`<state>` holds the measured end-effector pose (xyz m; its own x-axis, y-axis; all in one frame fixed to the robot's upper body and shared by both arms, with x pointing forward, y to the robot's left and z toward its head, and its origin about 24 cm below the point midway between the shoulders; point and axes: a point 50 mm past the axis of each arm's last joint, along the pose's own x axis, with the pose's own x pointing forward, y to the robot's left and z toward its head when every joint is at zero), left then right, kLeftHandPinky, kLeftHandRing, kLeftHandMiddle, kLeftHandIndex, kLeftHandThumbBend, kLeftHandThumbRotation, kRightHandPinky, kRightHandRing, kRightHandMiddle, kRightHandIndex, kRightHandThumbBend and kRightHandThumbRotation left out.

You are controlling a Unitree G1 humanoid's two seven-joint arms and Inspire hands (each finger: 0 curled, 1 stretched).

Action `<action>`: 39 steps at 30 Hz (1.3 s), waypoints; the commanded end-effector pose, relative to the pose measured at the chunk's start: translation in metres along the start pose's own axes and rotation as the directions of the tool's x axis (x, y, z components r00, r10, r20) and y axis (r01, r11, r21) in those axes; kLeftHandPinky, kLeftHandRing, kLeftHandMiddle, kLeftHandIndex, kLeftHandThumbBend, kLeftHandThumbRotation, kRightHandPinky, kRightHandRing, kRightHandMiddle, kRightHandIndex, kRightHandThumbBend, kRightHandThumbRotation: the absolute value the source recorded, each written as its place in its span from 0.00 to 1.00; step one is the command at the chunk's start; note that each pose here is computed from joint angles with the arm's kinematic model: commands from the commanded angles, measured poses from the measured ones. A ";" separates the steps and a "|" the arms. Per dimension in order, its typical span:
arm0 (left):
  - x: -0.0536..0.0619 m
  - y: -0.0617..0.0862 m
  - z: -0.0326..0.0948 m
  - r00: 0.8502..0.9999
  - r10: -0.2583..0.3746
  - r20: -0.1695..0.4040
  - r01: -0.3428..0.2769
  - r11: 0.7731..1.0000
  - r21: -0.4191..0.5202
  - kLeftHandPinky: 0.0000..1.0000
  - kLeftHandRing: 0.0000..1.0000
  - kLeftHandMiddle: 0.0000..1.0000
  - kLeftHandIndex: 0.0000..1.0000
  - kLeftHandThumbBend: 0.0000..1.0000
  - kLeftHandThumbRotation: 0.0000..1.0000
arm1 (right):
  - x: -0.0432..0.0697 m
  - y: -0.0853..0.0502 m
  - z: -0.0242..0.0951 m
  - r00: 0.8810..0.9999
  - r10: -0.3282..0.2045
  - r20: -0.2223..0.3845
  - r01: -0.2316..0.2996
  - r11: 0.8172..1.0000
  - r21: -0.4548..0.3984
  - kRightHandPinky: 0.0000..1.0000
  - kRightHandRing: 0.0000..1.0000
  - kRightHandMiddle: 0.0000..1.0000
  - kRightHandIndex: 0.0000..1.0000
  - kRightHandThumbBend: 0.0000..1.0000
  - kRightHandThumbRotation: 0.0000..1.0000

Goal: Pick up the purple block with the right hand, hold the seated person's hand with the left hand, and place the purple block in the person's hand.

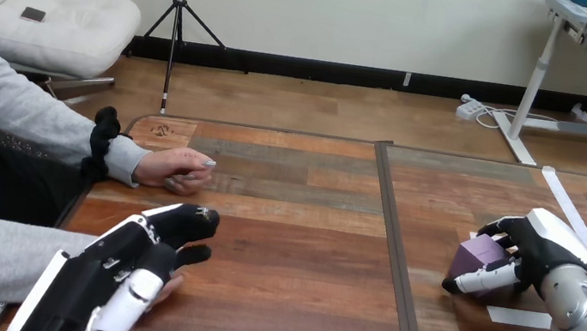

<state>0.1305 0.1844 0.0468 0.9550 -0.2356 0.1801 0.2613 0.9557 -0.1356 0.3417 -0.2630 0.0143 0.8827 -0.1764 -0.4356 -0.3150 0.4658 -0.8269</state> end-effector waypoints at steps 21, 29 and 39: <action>0.011 -0.001 0.012 0.998 -0.030 0.050 0.030 1.000 -0.005 0.91 0.88 0.81 0.71 0.35 0.38 | 0.006 -0.019 0.031 0.998 -0.007 0.062 0.014 0.992 -0.124 0.51 0.63 0.70 0.70 0.88 0.10; 0.011 -0.001 0.012 0.998 -0.037 0.057 0.037 0.999 -0.004 0.92 0.88 0.81 0.71 0.33 0.38 | 0.006 -0.023 0.036 0.998 -0.026 0.060 0.034 0.991 -0.127 0.45 0.54 0.61 0.60 0.84 0.03; 0.011 -0.002 0.011 0.998 -0.031 0.060 0.031 0.999 -0.007 0.92 0.87 0.81 0.70 0.32 0.38 | 0.006 -0.028 0.042 0.993 -0.068 0.093 0.081 0.987 -0.142 0.37 0.47 0.52 0.48 0.79 0.00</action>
<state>0.1308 0.1849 0.0458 0.9573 -0.2417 0.1589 0.2662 0.9509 -0.1575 0.3497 -0.2543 0.0204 0.8785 -0.1629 -0.4491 -0.3740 0.3502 -0.8588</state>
